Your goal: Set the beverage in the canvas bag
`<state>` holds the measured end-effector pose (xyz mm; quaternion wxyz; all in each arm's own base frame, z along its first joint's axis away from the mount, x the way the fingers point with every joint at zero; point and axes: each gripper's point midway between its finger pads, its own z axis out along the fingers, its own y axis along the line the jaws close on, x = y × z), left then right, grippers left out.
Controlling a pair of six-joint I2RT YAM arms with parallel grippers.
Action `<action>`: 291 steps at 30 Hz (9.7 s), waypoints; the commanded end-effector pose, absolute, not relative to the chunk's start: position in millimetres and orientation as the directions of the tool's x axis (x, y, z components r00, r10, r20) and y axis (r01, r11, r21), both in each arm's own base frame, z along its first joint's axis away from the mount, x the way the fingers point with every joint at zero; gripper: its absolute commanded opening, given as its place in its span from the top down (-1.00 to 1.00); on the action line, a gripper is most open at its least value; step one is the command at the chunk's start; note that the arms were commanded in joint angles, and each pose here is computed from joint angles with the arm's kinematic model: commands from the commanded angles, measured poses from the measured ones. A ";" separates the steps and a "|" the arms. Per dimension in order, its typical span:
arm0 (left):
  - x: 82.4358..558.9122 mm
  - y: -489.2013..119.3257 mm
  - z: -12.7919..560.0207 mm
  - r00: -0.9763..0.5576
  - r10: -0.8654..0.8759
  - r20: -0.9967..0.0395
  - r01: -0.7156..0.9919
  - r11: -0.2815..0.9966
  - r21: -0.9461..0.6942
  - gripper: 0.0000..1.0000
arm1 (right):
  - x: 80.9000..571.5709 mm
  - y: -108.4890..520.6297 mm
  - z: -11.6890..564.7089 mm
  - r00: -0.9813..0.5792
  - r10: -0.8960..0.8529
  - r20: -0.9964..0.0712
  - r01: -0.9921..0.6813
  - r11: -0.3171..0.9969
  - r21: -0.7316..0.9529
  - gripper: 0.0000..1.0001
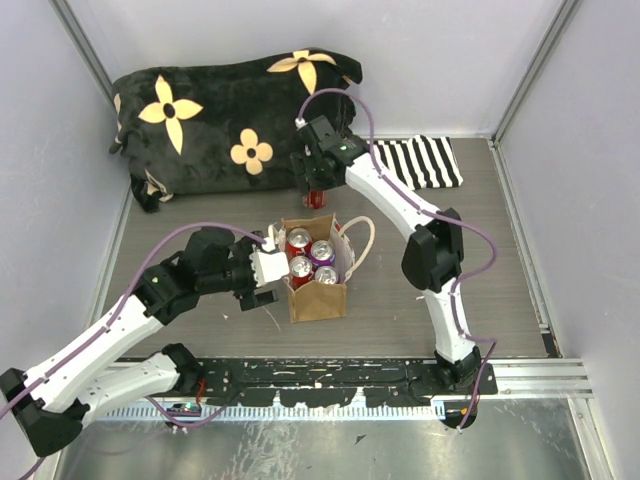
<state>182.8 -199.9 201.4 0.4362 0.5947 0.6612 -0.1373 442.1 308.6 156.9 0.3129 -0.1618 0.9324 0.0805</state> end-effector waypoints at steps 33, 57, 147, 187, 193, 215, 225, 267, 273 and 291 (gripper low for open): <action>128.6 -258.8 169.2 0.229 0.642 -0.732 0.969 -0.075 0.237 -0.98 | 347.4 266.6 326.8 -0.647 -0.122 -0.752 -0.469 0.842 0.266 0.98; 156.6 -176.8 203.1 0.158 0.703 -0.693 0.857 0.251 0.450 -0.99 | 243.3 305.6 291.5 -0.691 -0.277 -0.668 -0.609 0.721 0.331 0.98; 165.5 -184.9 167.8 0.115 0.719 -0.685 0.866 0.266 0.424 -1.00 | 171.0 331.3 206.2 -0.690 -0.509 -0.515 -0.687 0.685 0.244 0.99; 164.9 -181.4 163.3 0.102 0.719 -0.687 0.866 0.277 0.417 -1.00 | 194.5 339.5 159.6 -0.669 -0.545 -0.505 -0.688 0.712 0.144 0.98; 165.3 -180.8 162.4 0.100 0.722 -0.685 0.865 0.277 0.418 -1.00 | 194.6 336.9 145.2 -0.675 -0.548 -0.494 -0.682 0.719 0.133 0.98; 166.9 -183.1 162.6 0.101 0.722 -0.685 0.866 0.275 0.417 -1.00 | 189.3 332.9 126.6 -0.680 -0.551 -0.484 -0.682 0.717 0.143 -0.77; 168.1 -184.9 162.3 0.103 0.718 -0.688 0.866 0.275 0.418 -1.00 | 194.9 342.8 162.7 -0.664 -0.519 -0.539 -0.686 0.709 0.163 -0.99; 170.9 -188.8 158.3 0.105 0.721 -0.685 0.869 0.268 0.415 -1.00 | 195.2 334.1 149.2 -0.701 -0.515 -0.494 -0.646 0.751 0.135 0.43; 171.5 -187.8 158.3 0.102 0.722 -0.684 0.868 0.271 0.417 -1.00 | 193.5 341.6 136.8 -0.702 -0.539 -0.465 -0.663 0.734 0.151 0.44; 172.6 -187.4 157.3 0.099 0.720 -0.687 0.866 0.278 0.416 -1.00 | 172.7 344.7 93.8 -0.716 -0.595 -0.366 -0.685 0.701 0.198 0.45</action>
